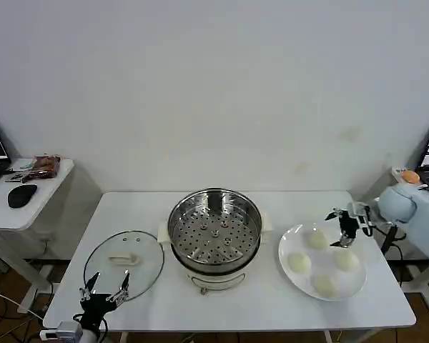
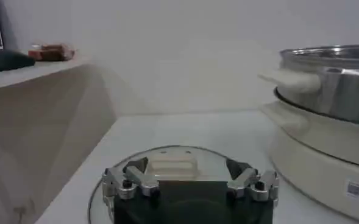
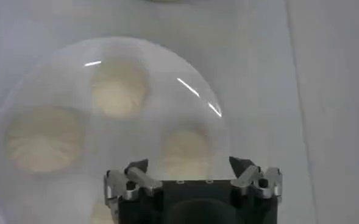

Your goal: Take steamed baozi put them in steamer then cover it.

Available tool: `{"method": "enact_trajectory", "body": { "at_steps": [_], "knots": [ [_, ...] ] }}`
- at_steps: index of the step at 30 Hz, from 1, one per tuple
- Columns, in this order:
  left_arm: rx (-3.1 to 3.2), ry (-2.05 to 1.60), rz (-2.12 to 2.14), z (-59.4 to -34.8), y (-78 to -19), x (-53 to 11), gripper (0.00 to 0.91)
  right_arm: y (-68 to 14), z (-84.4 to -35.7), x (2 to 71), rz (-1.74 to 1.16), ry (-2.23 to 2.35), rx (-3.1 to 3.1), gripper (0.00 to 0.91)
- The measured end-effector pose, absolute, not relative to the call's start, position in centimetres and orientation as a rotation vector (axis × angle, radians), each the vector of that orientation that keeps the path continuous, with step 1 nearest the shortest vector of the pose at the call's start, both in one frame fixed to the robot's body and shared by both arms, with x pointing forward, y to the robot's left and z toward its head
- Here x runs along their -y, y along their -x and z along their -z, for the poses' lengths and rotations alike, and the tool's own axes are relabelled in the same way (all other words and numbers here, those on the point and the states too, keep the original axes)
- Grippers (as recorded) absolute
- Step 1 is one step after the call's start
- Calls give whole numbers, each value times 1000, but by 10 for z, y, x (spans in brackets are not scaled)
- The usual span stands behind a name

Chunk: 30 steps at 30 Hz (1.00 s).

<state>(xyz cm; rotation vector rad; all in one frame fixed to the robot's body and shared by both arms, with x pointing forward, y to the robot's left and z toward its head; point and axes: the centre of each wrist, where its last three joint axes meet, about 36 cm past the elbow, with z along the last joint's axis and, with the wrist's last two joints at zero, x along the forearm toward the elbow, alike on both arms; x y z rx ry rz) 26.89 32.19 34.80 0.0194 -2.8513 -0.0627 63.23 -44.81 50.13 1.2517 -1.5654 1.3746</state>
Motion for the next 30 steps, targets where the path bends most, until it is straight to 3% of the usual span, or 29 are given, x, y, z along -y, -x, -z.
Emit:
{"method": "enact_trajectory", "body": {
  "at_steps": [30],
  "knots": [
    [2847,-32,42,-347,-269,-323,907,-674,-454,430,-1341,-1282,1403,877]
  ]
}}
